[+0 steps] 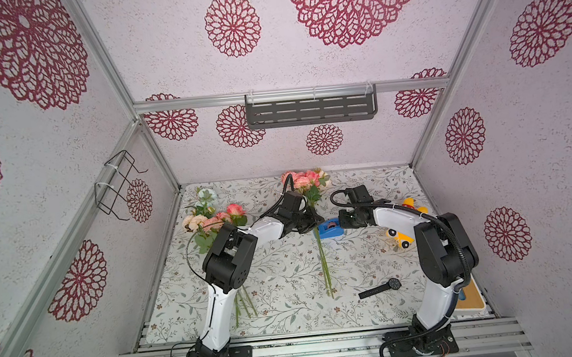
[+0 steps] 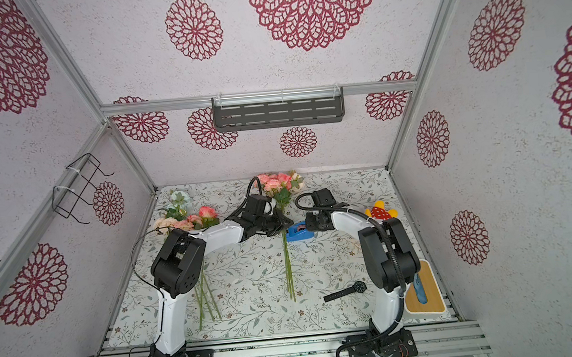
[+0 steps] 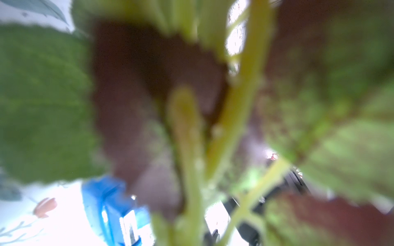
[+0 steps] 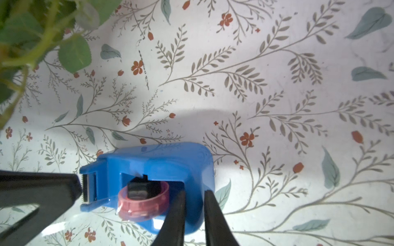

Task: Wrap bouquets with tape
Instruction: Adjust the Tape Cutter at the center of the board.

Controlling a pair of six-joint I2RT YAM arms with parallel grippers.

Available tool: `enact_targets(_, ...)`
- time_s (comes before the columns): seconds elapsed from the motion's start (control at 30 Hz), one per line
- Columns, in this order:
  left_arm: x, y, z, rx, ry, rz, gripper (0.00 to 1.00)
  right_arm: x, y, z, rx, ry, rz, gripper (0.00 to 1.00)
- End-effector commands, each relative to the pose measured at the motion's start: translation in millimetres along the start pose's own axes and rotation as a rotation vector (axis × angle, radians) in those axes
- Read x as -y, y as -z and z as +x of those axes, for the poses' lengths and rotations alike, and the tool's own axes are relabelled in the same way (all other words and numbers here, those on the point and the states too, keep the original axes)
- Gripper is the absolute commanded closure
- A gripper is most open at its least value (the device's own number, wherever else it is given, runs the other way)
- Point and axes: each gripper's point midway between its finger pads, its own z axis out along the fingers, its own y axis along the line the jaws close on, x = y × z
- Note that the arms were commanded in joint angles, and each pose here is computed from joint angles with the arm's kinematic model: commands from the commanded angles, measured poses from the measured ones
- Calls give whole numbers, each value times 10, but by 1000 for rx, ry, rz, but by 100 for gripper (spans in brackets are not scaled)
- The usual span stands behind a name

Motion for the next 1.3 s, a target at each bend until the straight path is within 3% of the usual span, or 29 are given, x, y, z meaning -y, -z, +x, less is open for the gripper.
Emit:
enact_targets(0.0,278,153,-148,24,-108,45,100,162,71,21,-8,25,74,81)
enact_targets(0.23,60,167,-32,-1,-109,-23,100,137,44,68,-10,11,55,81)
enact_targets(0.73,-81,311,-170,39,-174,-72,100,99,-1,112,-13,-6,24,81)
enact_targets(1.27,-378,229,-26,8,-204,-166,100,75,-40,137,-22,-23,5,80)
